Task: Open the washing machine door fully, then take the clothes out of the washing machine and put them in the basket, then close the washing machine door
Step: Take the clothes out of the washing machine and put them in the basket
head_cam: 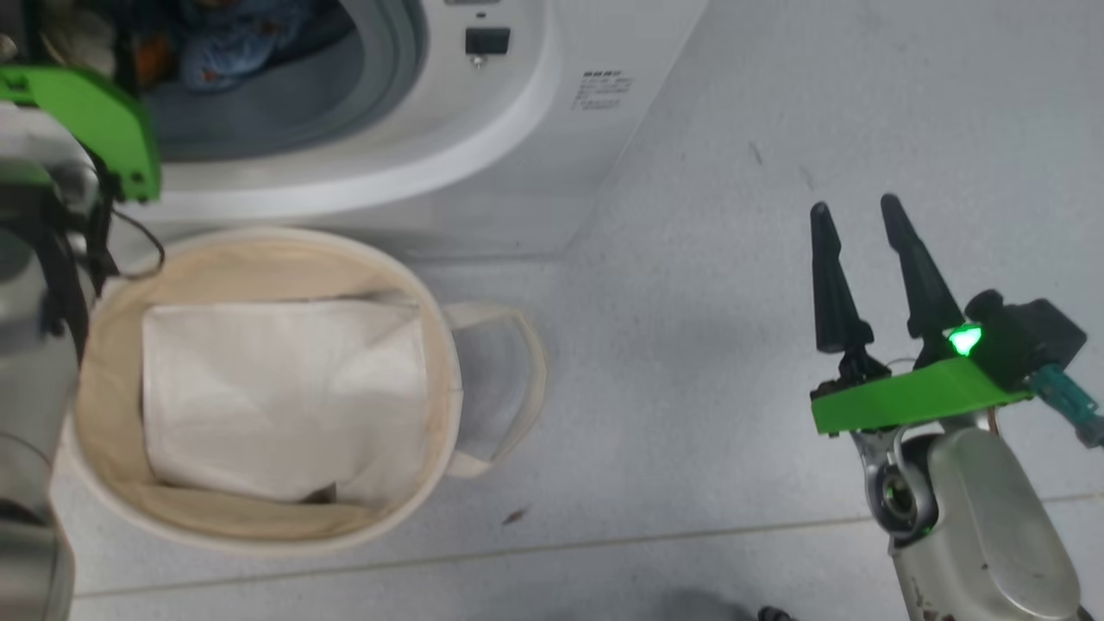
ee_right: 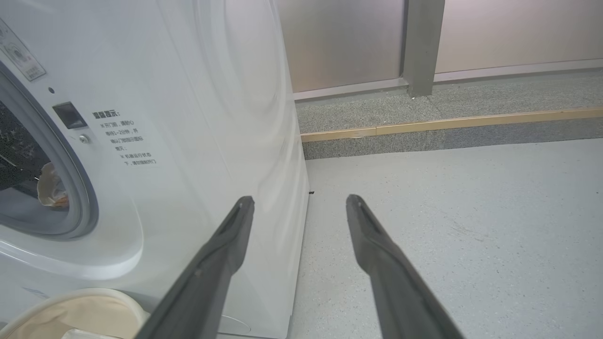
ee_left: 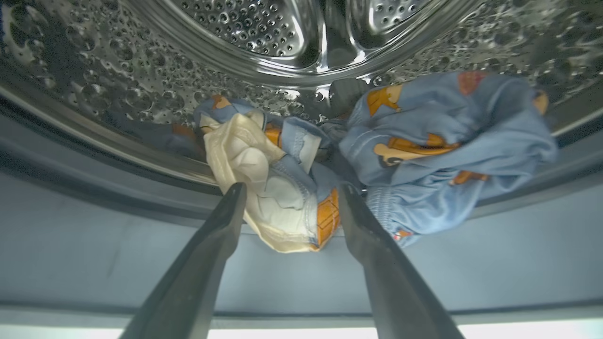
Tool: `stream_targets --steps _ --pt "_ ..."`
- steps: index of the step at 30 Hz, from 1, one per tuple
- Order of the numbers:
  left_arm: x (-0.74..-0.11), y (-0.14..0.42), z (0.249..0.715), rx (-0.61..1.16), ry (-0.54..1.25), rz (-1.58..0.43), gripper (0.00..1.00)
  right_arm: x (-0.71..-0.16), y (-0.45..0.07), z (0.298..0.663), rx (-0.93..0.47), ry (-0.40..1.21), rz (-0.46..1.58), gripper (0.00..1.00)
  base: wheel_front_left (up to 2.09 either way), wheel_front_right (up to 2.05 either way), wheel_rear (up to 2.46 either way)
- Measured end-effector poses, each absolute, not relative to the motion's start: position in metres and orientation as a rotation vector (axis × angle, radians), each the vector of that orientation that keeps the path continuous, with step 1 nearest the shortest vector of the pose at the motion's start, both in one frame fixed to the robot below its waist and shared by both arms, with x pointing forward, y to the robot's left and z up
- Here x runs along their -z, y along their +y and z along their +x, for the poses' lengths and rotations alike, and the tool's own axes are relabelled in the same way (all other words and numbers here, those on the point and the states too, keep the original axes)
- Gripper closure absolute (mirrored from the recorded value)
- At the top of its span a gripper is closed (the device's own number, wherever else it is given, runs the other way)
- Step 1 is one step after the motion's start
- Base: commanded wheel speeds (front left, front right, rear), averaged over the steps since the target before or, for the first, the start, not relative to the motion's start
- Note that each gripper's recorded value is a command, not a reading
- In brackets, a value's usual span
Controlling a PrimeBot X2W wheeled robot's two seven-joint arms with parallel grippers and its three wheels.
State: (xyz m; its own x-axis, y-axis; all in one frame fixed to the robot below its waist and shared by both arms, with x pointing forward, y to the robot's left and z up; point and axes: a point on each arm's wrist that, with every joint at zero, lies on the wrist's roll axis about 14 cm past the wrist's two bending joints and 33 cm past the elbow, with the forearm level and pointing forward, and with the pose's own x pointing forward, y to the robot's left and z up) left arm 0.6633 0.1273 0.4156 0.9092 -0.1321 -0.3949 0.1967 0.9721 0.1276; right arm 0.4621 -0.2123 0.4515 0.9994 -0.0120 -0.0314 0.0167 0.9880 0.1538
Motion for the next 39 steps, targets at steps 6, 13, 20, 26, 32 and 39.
stream_targets --steps 6,13,20,26,32,39 --pt "-0.396 0.142 0.680 0.081 0.450 0.195 0.00 -0.436 -0.211 0.473 0.009 0.055 0.145 0.00 0.00 0.00 0.00" --pt "-0.370 0.157 0.693 0.005 0.525 0.248 0.00 -0.417 -0.213 0.481 0.015 0.087 0.133 0.00 0.00 0.00 0.00" --pt "-0.355 0.147 0.702 0.039 0.547 0.243 0.00 -0.402 -0.213 0.484 0.016 0.116 0.131 0.00 0.00 0.00 0.00" --pt "-0.348 0.139 0.703 0.087 0.554 0.250 0.00 -0.402 -0.213 0.488 0.014 0.110 0.128 0.00 0.00 0.00 0.00" --pt "-0.350 0.125 0.702 0.157 0.545 0.256 0.00 -0.403 -0.213 0.488 0.014 0.109 0.128 0.00 0.00 0.00 0.00" --pt "-0.353 0.124 0.693 0.167 0.552 0.283 0.00 -0.410 -0.209 0.488 0.004 0.093 0.134 0.00 0.00 0.00 0.00"
